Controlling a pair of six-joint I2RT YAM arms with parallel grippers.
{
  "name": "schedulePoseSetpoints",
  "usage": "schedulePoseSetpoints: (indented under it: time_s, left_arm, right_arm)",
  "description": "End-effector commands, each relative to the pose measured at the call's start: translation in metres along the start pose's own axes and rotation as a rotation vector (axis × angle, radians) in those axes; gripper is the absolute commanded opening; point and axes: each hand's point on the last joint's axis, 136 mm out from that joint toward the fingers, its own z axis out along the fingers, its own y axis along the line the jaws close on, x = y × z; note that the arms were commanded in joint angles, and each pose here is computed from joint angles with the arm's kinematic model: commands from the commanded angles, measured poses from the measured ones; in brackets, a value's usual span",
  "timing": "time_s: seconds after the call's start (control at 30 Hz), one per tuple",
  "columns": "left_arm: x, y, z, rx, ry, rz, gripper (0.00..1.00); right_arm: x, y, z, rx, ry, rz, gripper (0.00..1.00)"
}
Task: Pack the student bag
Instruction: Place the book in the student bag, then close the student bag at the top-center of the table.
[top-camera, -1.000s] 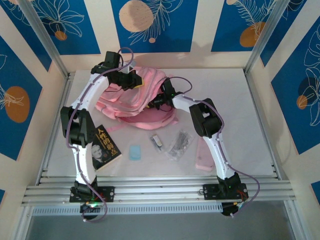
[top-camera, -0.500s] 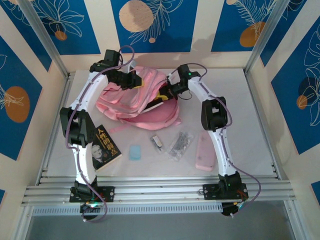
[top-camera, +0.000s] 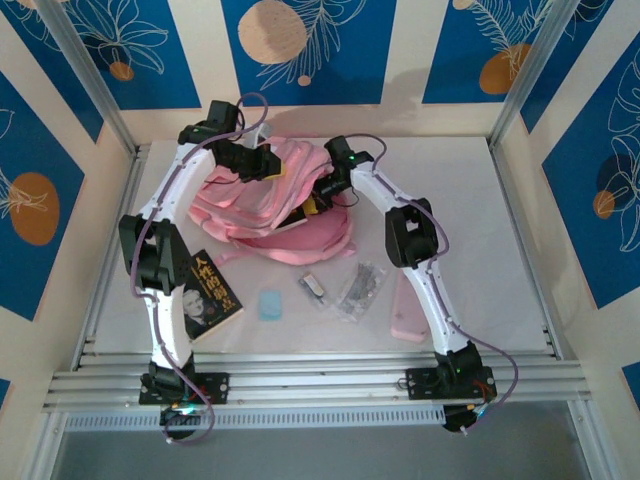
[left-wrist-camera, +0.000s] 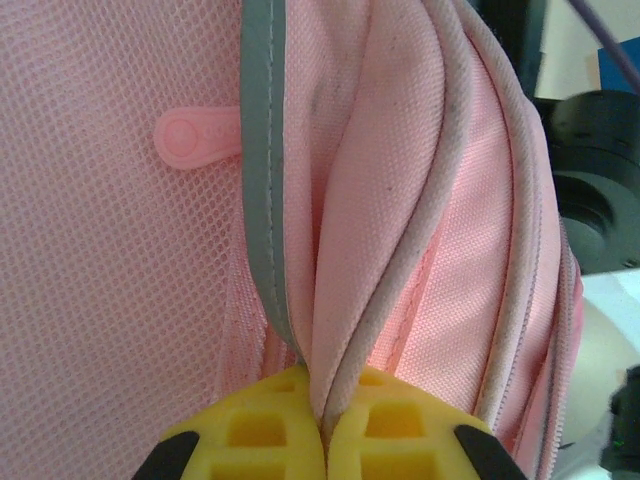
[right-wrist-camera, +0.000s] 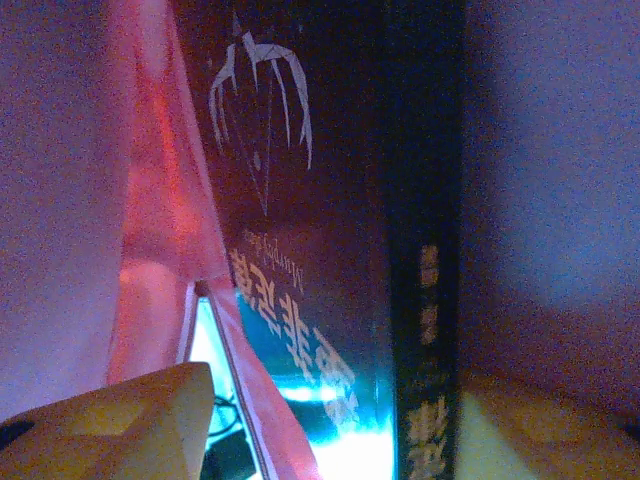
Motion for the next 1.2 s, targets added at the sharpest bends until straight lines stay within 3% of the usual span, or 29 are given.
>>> schedulePoseSetpoints:
  time_s: [0.0,0.27,0.3,0.4,0.53,0.67,0.83,1.17]
  left_arm:
    - [-0.013,-0.006,-0.006,0.004,-0.048,0.017,0.00]
    - [-0.027,0.007,0.005,-0.022,-0.100,-0.017,0.00]
    - [-0.027,0.009,0.006,-0.029,-0.100,-0.023,0.04]
    - [-0.022,0.015,0.008,-0.060,-0.088,-0.054,0.41]
    - [-0.007,0.022,-0.005,-0.127,-0.101,-0.088,0.65]
    - [0.018,0.032,-0.025,-0.216,-0.123,-0.105,0.72]
    - [0.076,0.057,-0.046,-0.333,-0.113,-0.178,0.74]
    - [0.196,0.129,-0.085,-0.500,-0.125,-0.474,0.69]
  right_arm:
    - [-0.009,0.018,-0.051,0.091,-0.155,0.007,0.68]
    - [0.045,0.001,-0.118,0.243,-0.225,0.061,0.71]
    - [0.056,0.001,-0.124,0.265,-0.230,0.049,0.71]
    - [0.086,0.002,-0.138,0.305,-0.235,0.028,0.71]
    - [0.124,0.019,-0.138,0.299,-0.222,-0.017,0.71]
    - [0.154,0.045,-0.107,0.280,-0.174,-0.098,0.71]
    - [0.181,0.070,-0.042,0.249,-0.129,-0.194,0.70]
    - [0.209,0.096,0.075,0.220,-0.077,-0.375,0.67]
